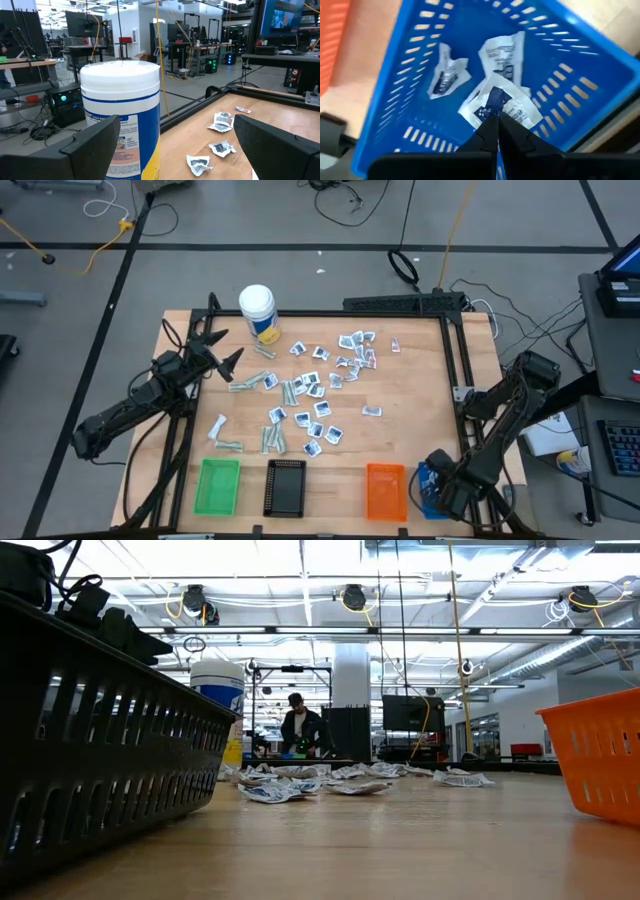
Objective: Pick & Place First Aid Supplies
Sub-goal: Put the alcohol pad into the blue bin
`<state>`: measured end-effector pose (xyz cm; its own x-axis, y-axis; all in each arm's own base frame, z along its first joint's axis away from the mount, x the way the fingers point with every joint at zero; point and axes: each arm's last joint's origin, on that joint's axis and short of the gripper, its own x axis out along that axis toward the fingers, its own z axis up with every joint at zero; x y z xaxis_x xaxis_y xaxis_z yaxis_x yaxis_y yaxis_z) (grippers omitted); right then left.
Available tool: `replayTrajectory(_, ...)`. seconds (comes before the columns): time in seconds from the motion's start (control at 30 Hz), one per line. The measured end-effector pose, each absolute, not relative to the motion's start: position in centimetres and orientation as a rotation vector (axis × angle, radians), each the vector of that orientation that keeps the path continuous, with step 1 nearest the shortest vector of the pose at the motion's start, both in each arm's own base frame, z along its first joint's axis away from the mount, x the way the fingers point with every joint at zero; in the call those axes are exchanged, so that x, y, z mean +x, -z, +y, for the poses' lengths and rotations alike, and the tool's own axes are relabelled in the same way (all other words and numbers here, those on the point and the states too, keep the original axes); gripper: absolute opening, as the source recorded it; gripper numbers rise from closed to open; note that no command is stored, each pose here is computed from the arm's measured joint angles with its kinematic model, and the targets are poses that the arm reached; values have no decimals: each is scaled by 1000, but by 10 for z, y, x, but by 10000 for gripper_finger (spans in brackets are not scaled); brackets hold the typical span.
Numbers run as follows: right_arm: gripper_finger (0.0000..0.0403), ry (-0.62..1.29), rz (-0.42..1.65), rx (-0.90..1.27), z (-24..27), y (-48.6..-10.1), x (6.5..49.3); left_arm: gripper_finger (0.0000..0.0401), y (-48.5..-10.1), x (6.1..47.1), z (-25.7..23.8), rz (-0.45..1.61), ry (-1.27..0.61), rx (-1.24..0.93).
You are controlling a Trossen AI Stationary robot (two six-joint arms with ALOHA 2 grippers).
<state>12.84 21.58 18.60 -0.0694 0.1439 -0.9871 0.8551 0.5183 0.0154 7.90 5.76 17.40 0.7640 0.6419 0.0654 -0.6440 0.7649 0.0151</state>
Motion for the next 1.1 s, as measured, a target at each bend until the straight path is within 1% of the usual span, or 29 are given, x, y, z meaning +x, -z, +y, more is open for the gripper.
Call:
replayTrajectory(0.17,5,713,1559,861,215,-186,128,397,-174,79,58,-57,-699,37)
replayTrajectory(0.27,24,733,1559,861,214,-186,128,397,-174,79,58,-57,-699,37)
replayTrajectory(0.4,75,732,1558,862,215,-186,128,397,-174,79,58,-58,-699,37)
replayTrajectory(0.6,172,729,1559,861,214,-186,128,397,-174,79,58,-57,-699,37)
replayTrajectory(0.67,195,736,1560,854,214,-189,128,397,-174,79,58,-57,-699,37)
replayTrajectory(0.73,211,753,1562,833,213,-195,128,397,-174,79,58,-57,-699,37)
replayTrajectory(0.87,221,763,1575,764,210,-211,132,397,-174,79,58,-58,-699,37)
replayTrajectory(1.1,209,743,1599,685,200,-236,147,397,-174,79,58,-58,-699,37)
